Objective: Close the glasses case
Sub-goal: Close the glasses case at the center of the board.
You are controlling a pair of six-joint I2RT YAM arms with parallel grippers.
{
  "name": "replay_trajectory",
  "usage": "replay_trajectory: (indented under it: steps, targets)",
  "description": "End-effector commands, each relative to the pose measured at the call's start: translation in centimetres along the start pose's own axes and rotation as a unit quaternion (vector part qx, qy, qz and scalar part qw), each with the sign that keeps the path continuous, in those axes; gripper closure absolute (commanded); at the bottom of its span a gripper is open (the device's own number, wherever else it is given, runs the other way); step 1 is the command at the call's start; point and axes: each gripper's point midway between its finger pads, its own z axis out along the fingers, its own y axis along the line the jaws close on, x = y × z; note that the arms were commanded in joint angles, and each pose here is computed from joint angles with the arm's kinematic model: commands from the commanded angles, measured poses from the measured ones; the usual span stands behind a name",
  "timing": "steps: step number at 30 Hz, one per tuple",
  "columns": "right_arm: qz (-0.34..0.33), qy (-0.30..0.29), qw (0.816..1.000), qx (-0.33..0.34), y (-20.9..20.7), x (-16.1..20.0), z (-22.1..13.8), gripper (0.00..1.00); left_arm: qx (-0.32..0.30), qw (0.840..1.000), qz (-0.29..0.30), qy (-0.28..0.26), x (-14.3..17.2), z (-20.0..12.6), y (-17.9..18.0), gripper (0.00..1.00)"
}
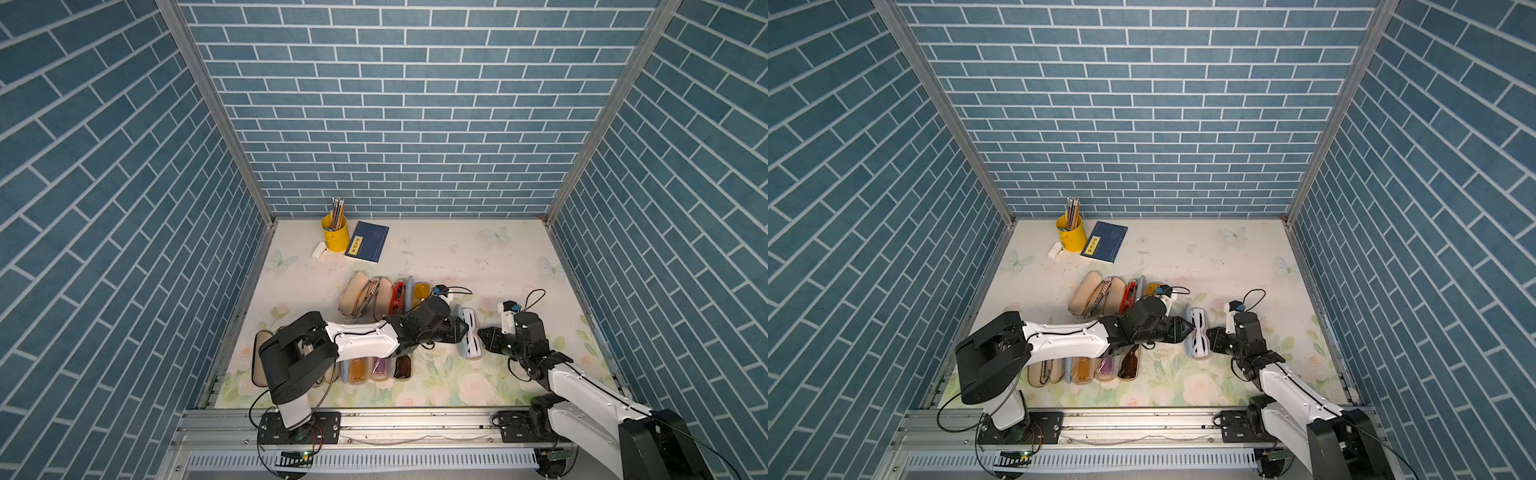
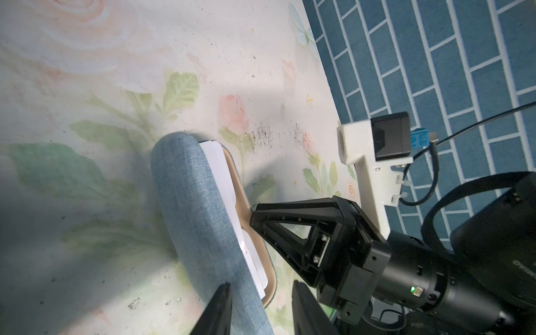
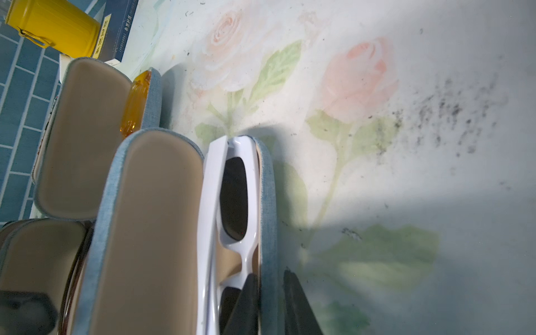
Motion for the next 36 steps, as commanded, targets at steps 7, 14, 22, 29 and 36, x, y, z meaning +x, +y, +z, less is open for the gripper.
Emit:
replay_trajectory:
  steps: [7, 14, 22, 29, 36]
  targets:
    - [-0.014, -0.009, 1.000, -0.006, 0.1, -0.2, -0.2, 0.85, -0.015, 1.000, 0.013, 0.006, 0.3, 0.6, 0.5, 0.65]
    - [-0.016, -0.013, 1.000, -0.010, 0.2, -0.2, -0.3, 0.85, -0.030, 0.999, 0.017, 0.006, 0.3, 0.8, 1.2, 0.67]
    - [-0.017, -0.012, 1.000, -0.011, 0.3, -0.2, -0.3, 0.85, -0.030, 0.999, 0.016, 0.009, 0.5, 1.3, 1.4, 0.72]
    - [-0.017, -0.012, 1.000, -0.011, 0.3, -0.2, -0.3, 0.86, -0.036, 0.999, 0.020, 0.012, 0.6, 1.4, 1.6, 0.75]
    - [-0.017, -0.012, 1.000, -0.012, 0.3, -0.2, -0.3, 0.87, -0.039, 0.999, 0.023, 0.012, 0.5, 1.5, 1.6, 0.79]
